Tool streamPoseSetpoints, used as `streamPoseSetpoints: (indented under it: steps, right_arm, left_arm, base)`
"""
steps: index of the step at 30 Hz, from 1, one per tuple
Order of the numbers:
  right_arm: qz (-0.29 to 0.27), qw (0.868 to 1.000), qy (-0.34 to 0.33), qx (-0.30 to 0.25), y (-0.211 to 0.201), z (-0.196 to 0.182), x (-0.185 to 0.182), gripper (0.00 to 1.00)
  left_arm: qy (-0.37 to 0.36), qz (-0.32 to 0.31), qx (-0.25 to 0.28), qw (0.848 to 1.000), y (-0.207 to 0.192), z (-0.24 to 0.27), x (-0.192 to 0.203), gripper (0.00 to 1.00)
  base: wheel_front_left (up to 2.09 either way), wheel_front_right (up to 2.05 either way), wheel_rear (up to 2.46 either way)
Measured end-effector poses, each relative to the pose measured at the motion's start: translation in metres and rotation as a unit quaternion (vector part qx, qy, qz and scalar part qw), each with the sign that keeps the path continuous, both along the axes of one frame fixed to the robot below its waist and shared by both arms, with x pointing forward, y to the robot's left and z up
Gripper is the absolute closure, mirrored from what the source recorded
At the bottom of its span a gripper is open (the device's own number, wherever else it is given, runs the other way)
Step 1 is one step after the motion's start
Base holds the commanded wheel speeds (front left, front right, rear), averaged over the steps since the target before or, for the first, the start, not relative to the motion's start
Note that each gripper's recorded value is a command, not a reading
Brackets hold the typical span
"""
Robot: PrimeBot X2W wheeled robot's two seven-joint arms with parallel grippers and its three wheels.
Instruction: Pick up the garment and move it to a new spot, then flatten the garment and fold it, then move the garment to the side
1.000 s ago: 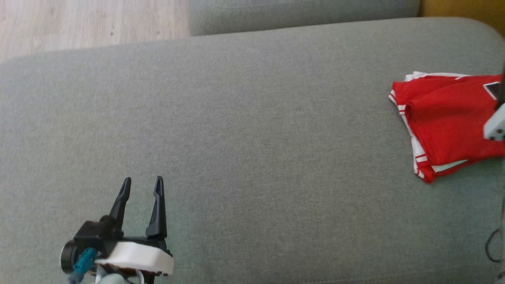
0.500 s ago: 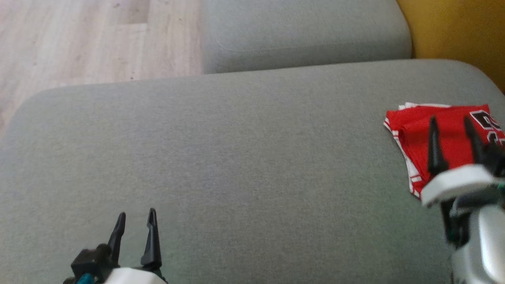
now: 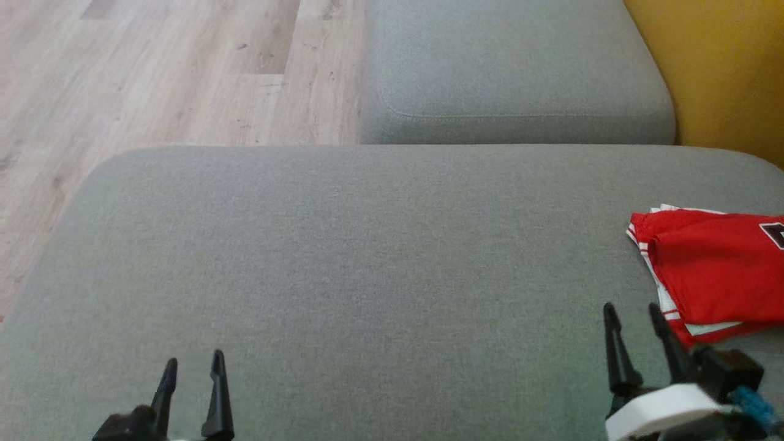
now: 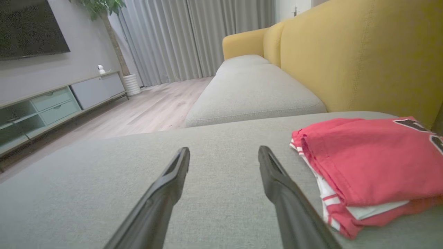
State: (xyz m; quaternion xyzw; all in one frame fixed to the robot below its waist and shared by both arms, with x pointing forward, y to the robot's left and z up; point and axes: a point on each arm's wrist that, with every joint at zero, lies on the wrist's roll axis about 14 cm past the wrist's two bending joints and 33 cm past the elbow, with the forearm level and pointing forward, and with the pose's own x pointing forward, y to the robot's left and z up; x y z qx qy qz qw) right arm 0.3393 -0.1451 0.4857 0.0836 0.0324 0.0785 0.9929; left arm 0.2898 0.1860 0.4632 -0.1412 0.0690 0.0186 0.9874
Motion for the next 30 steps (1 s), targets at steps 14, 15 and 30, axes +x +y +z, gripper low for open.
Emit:
streamPoseSetpoints:
  steps: [14, 15, 30]
  right_arm:
    - [0.019, 1.0, 0.017, 0.009, 0.014, -0.017, -0.01, 0.0]
    - [0.019, 1.0, 0.016, 0.009, 0.014, -0.017, -0.011, 0.0]
    - [-0.005, 0.993, 0.107, 0.042, 0.003, -0.068, -0.036, 1.0]
  left_arm:
    - [0.006, 0.004, 0.023, 1.0, 0.007, -0.007, -0.01, 0.0]
    - [0.008, 0.004, 0.023, 1.0, 0.007, -0.008, -0.01, 0.0]
    - [0.086, 0.009, -0.024, 0.996, -0.004, -0.049, -0.028, 1.0]
  base:
    - [0.0, 0.0, 0.0]
    - [0.0, 0.0, 0.0]
    - [0.0, 0.0, 0.0]
